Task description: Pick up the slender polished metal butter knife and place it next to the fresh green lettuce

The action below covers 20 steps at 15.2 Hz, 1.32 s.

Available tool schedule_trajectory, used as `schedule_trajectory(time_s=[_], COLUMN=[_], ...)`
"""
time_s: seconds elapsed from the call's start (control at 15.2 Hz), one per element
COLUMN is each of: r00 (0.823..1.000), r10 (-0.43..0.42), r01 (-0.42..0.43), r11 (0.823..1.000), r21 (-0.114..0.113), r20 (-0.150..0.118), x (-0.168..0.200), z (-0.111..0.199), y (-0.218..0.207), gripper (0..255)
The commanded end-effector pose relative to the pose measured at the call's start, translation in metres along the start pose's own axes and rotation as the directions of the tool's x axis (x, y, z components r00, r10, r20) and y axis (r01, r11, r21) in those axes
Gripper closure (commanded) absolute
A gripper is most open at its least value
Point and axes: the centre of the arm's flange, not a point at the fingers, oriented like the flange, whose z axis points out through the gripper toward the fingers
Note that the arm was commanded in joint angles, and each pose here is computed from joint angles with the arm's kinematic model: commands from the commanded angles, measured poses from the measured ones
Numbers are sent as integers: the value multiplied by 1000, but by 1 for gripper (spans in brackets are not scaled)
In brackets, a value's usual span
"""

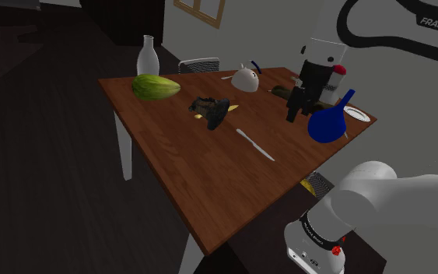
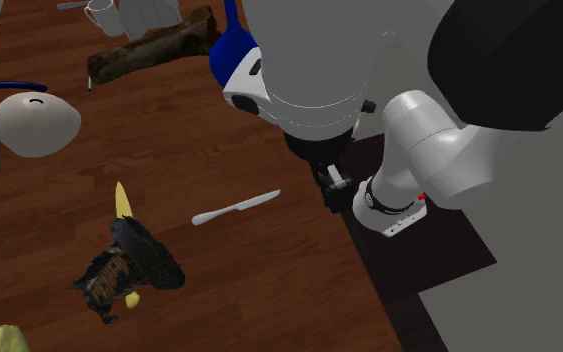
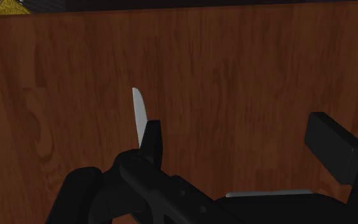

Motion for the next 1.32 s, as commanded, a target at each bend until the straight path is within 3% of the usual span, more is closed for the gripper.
schedule_trajectory(time_s=[0.0, 1.25], r00=[1000, 990], r10=[0, -24], r01=[0, 27], r11=[1000, 1000], r21=[0, 16], r20=[0, -139], x=[0, 122], z=[0, 182], y=[0, 100], gripper=[0, 0])
